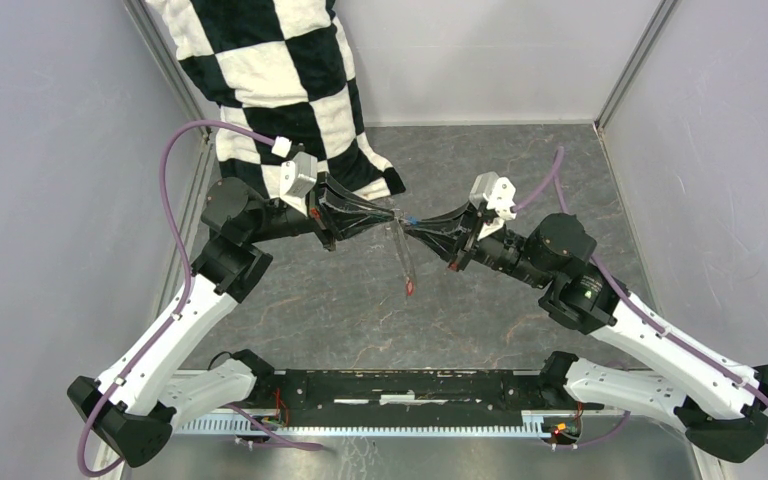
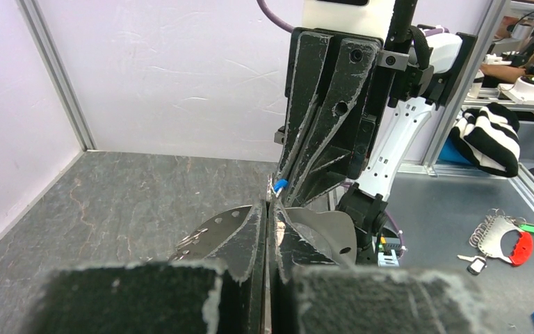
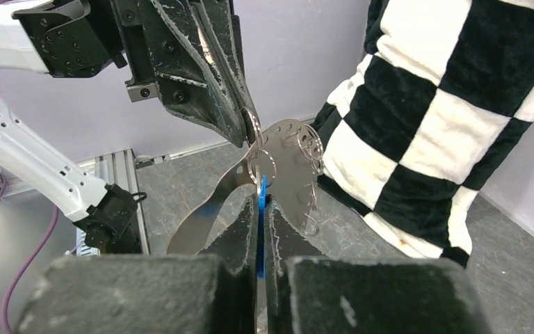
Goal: Put the keys on the keyring
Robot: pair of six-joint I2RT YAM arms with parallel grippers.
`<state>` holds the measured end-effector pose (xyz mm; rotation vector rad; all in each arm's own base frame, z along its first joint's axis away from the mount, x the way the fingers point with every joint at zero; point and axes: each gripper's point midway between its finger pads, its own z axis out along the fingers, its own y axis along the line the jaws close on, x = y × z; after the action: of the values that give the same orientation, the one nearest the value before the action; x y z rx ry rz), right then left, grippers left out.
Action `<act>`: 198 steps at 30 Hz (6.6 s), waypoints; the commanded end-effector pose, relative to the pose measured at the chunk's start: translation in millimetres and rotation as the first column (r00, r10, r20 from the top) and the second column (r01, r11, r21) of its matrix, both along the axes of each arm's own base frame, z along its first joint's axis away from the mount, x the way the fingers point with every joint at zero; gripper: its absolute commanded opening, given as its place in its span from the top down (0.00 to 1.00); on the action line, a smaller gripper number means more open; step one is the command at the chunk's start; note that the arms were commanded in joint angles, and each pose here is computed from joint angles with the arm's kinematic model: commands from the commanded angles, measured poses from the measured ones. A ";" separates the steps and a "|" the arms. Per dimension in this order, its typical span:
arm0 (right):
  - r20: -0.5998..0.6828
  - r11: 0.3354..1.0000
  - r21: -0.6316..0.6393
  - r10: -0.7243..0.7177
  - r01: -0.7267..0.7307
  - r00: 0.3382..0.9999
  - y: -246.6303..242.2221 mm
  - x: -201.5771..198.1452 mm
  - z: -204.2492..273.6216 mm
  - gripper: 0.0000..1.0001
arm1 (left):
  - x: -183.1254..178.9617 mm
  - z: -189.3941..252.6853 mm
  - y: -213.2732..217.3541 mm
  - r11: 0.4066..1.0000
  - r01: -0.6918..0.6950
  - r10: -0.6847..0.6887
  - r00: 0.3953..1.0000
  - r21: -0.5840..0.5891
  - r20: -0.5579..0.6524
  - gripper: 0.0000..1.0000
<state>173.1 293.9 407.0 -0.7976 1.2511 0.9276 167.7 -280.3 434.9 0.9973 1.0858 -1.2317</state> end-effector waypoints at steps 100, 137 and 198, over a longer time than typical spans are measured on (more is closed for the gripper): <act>-0.084 0.976 -0.045 -0.215 0.211 0.973 37.3 37.2 -85.0 0.02 | 72.1 -39.3 27.0 0.896 -0.440 0.438 0.897 0.048 0.057 0.98; -0.665 0.986 -0.160 -0.072 -0.048 0.744 9.9 26.2 -234.0 1.00 | 123.3 -113.8 80.8 0.645 -0.584 0.686 0.726 0.493 -0.038 0.00; 0.471 -0.033 -0.864 -0.407 0.503 0.783 -12.5 62.6 -369.6 0.02 | 108.7 -192.3 182.5 0.347 -0.454 0.802 0.597 0.821 -0.009 0.00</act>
<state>250.3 249.2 48.8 -1.3104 1.7908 -0.9505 279.2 -104.0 233.5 0.6747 2.2597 -0.2656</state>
